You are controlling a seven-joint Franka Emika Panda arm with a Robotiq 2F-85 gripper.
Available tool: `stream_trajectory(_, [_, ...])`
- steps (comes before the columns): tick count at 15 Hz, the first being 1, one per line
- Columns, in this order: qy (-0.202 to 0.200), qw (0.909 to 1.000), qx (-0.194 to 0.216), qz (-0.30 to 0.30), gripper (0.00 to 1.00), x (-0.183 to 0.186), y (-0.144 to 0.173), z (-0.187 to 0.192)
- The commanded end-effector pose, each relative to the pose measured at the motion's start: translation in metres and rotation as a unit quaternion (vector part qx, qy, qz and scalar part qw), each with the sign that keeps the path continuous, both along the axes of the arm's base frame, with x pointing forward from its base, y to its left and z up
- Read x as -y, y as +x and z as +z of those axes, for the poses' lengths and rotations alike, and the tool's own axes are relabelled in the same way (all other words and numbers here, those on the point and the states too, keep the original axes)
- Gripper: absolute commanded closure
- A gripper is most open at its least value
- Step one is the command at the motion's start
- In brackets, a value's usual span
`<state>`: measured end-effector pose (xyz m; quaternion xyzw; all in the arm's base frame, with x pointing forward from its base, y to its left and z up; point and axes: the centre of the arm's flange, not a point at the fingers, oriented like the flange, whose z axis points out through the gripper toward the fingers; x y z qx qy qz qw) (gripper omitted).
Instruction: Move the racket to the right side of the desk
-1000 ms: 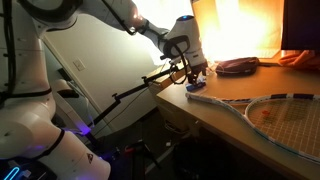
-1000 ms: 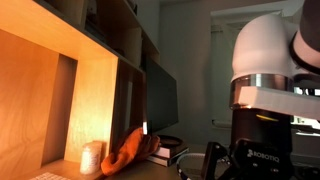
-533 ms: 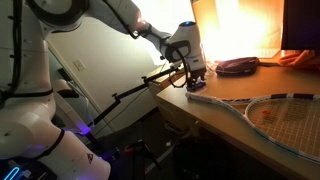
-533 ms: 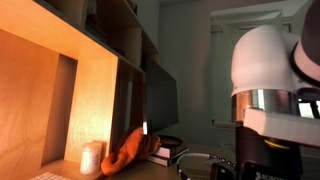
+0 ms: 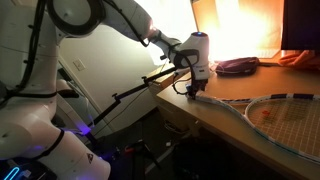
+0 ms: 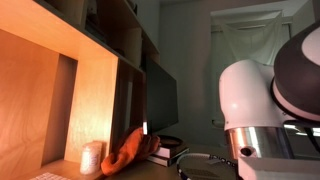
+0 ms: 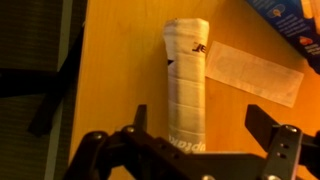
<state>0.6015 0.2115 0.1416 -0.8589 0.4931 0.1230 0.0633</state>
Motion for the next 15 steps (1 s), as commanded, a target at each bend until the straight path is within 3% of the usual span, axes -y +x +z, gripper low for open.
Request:
stream_trajectory(1, [0.003,0.9996,-0.026,-0.008,0.0,0.0,0.01,-0.008])
stream_trajectory(4, [0.005,0.9998,-0.012,-0.014,0.0,0.002,0.017,-0.012])
stream_trajectory(5, [0.004,0.9999,-0.005,-0.013,0.25,0.002,0.021,-0.011])
stream_trajectory(7, [0.015,0.9997,0.014,-0.013,0.34,0.0,0.027,-0.008])
stream_trajectory(13, [0.02,0.9982,0.05,-0.025,0.82,0.001,0.041,0.011])
stream_trajectory(15, [0.024,0.9975,0.058,-0.031,0.89,0.004,0.043,0.015])
